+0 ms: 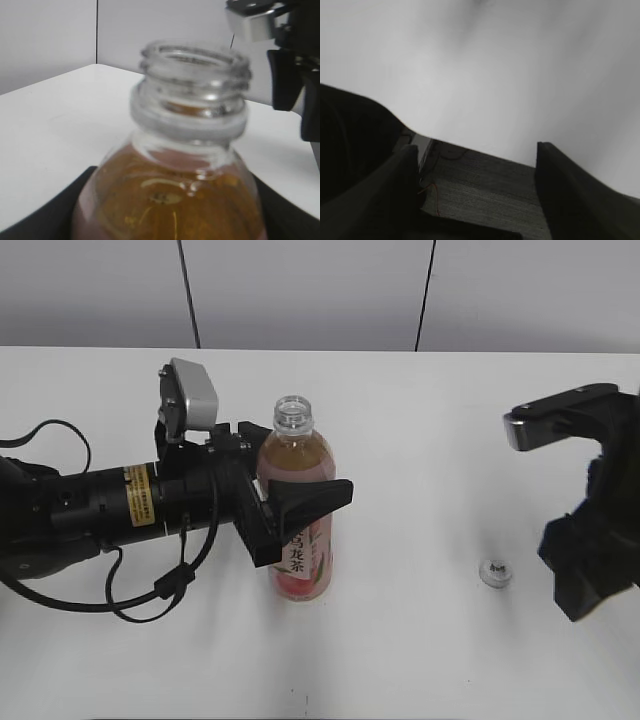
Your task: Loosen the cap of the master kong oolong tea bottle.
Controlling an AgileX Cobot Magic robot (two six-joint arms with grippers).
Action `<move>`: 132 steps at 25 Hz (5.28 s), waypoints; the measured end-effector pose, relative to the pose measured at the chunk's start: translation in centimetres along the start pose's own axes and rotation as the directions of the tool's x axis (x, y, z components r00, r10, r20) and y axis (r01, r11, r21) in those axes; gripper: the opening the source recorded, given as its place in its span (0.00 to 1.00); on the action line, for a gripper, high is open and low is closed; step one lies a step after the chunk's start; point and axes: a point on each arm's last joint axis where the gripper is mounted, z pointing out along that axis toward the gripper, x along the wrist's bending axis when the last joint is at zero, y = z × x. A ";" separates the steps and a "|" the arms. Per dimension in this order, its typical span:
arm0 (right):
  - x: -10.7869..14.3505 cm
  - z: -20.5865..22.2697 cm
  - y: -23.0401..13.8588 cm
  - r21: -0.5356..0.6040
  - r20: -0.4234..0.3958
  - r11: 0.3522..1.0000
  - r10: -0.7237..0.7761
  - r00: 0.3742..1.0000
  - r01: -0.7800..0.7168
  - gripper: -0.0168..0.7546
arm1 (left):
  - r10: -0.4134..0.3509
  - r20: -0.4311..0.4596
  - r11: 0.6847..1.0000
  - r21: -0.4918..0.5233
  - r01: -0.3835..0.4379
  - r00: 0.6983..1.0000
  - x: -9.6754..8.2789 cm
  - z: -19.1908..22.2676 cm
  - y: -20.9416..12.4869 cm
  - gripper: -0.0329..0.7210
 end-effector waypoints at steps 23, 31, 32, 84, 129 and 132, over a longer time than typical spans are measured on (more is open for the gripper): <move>1.1 -3.4 -19.4 -0.562 0.002 0.827 -0.005 1.000 0.005 0.72 | 0.050 -0.003 0.997 -0.065 -0.050 0.999 -0.6 -0.5 3.3 0.84; 1.1 -4.2 -21.9 -0.690 0.010 0.724 -0.011 1.000 0.014 0.72 | 0.036 0.007 0.995 -0.093 -0.035 0.999 -1.6 -1.4 6.6 0.83; 1.1 -4.3 -22.1 -0.699 0.016 0.715 -0.017 1.000 0.023 0.72 | 0.037 0.010 0.994 -0.105 -0.036 0.999 -1.8 -1.6 7.2 0.83; 0.8 -4.3 -22.4 -0.707 0.089 0.701 -0.043 0.995 0.094 0.72 | 0.060 -0.657 0.932 0.306 0.194 0.751 -19.4 -28.1 11.6 0.78; 1.2 -4.7 -27.4 -0.897 0.082 0.431 0.381 0.921 -0.099 0.72 | -0.017 -0.932 0.973 0.068 0.219 0.362 -21.2 -29.5 11.0 0.78; 1.2 -4.6 -27.6 -0.901 0.082 0.423 0.382 0.920 -0.095 0.72 | -0.017 -0.932 0.973 0.068 0.219 0.362 -21.2 -29.5 11.0 0.78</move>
